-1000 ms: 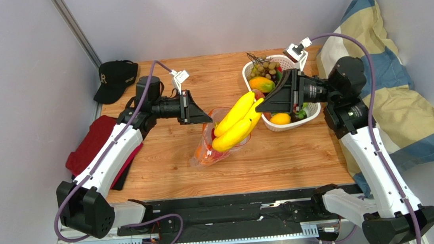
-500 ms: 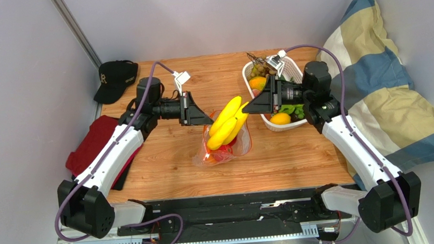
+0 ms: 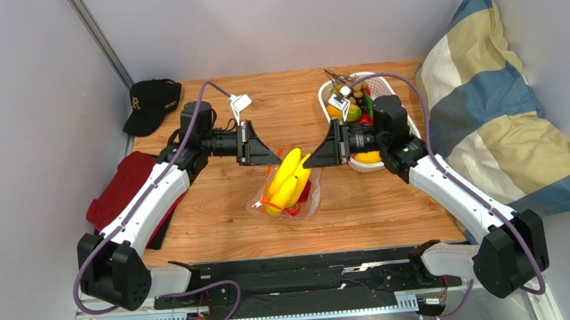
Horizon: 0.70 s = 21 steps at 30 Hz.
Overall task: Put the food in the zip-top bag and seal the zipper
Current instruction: Place the fake fruit in the zipper food storage bag.
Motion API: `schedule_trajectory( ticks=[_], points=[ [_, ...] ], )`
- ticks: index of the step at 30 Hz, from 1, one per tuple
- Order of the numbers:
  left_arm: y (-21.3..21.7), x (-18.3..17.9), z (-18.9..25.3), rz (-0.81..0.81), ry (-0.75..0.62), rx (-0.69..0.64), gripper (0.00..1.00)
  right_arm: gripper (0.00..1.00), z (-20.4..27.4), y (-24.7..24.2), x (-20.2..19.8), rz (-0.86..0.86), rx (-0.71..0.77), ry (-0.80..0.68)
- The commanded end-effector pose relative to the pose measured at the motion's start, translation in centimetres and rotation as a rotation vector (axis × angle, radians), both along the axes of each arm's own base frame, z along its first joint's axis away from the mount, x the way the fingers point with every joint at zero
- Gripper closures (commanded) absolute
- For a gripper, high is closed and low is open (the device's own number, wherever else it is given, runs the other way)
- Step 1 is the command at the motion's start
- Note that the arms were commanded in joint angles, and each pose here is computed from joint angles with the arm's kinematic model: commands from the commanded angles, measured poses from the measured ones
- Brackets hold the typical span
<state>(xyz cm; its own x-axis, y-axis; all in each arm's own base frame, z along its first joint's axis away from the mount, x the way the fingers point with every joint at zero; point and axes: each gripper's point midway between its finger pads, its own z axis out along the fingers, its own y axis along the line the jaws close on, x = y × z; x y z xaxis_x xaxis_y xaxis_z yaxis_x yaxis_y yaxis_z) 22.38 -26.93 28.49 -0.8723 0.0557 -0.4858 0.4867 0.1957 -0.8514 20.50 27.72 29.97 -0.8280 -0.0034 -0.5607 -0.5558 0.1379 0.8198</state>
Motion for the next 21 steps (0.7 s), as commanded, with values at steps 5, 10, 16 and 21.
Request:
schedule_trajectory(
  ticks=[5,10,16,21],
  points=[
    [0.1,0.0,0.9,0.034,0.016,-0.032,1.0,1.0,3.5,0.5,1.6,-0.131,0.164,0.099],
    [0.5,0.7,0.6,0.144,0.026,-0.044,1.0,1.0,2.5,1.5,0.8,-0.162,0.013,-0.048],
    [0.8,1.1,0.3,0.199,0.081,-0.08,1.0,1.0,0.5,1.7,-0.2,-0.147,-0.068,-0.134],
    [1.7,1.5,0.2,0.207,0.079,-0.078,1.0,1.0,0.1,0.6,-0.8,-0.132,-0.096,-0.239]
  ],
)
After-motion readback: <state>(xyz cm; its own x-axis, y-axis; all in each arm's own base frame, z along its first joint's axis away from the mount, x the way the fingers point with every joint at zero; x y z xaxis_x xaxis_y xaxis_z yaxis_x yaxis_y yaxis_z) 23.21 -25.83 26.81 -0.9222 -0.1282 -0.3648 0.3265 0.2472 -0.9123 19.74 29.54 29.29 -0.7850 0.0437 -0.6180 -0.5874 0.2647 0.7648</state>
